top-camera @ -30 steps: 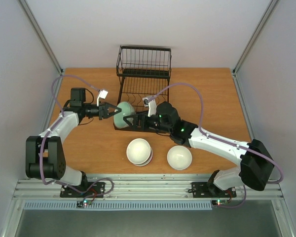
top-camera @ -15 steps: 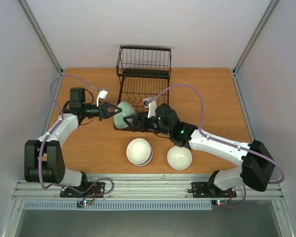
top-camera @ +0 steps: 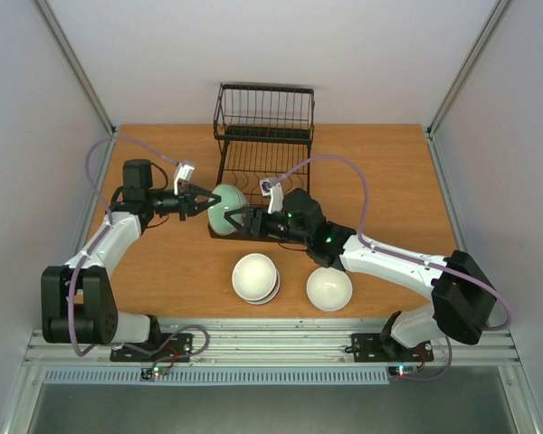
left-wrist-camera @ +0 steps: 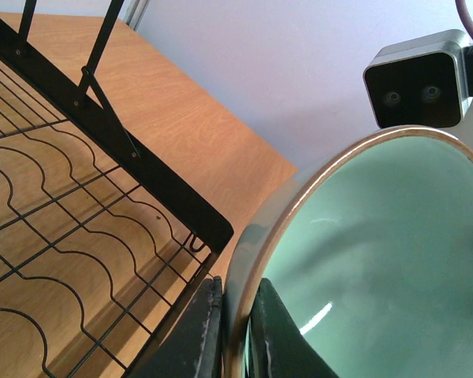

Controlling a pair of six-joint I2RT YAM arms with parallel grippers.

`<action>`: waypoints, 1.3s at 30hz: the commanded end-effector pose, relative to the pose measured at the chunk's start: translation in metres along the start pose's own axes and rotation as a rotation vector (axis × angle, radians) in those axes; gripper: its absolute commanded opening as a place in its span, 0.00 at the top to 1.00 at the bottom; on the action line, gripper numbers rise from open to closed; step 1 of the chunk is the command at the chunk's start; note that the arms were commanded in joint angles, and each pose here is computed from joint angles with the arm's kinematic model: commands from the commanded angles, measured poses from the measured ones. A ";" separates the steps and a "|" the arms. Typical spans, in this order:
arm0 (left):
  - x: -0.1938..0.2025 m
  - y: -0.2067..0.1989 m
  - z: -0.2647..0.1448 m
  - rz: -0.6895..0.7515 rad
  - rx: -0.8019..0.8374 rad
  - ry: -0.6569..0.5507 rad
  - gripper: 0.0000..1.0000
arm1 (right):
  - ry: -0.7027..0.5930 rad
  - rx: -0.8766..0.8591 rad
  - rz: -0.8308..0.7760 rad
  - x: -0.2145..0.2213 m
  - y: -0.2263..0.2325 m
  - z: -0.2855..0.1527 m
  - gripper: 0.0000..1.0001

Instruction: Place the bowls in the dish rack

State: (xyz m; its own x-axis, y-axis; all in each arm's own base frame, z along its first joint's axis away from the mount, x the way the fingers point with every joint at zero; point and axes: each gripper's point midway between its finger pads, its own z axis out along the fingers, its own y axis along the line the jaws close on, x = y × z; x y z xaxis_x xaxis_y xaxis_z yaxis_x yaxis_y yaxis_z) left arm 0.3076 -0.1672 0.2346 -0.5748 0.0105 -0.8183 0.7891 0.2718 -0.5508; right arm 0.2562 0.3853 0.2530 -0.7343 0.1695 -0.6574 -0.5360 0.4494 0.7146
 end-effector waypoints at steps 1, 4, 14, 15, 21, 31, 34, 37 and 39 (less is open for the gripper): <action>-0.007 -0.020 0.001 0.025 0.075 -0.010 1.00 | -0.018 -0.095 -0.033 -0.004 0.024 -0.003 0.95; -0.006 -0.018 0.001 0.022 0.066 -0.010 1.00 | -0.027 -0.083 -0.055 -0.006 0.023 -0.006 0.99; -0.012 -0.002 -0.003 0.046 -0.090 -0.034 0.37 | -0.061 0.336 -0.230 -0.035 -0.026 -0.031 0.99; -0.013 -0.002 -0.004 0.050 -0.112 -0.042 0.32 | -0.063 0.388 -0.251 -0.039 -0.032 -0.034 0.99; -0.021 0.007 -0.013 0.096 -0.246 -0.072 0.18 | -0.063 0.714 -0.390 -0.063 -0.073 -0.043 0.99; -0.020 0.015 -0.014 0.081 -0.288 -0.064 0.18 | 0.087 1.166 -0.560 -0.088 -0.137 -0.023 0.99; -0.020 0.014 -0.014 0.080 -0.283 -0.062 0.18 | 0.139 1.240 -0.538 -0.089 -0.162 -0.021 0.99; -0.019 0.013 -0.014 0.077 -0.277 -0.060 0.18 | 0.173 1.269 -0.501 -0.089 -0.186 -0.019 0.99; -0.018 0.013 -0.014 0.073 -0.276 -0.059 0.18 | 0.182 1.304 -0.475 -0.093 -0.201 -0.023 0.99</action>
State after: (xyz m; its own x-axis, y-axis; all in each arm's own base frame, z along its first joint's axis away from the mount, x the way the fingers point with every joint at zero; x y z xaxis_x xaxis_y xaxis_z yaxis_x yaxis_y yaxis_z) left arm 0.3249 -0.1513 0.2400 -0.5223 -0.0165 -0.8526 0.7205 0.5263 -0.4516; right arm 0.4016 0.2915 0.1611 -0.6791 -0.3372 -0.6520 -0.1609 0.9350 -0.3160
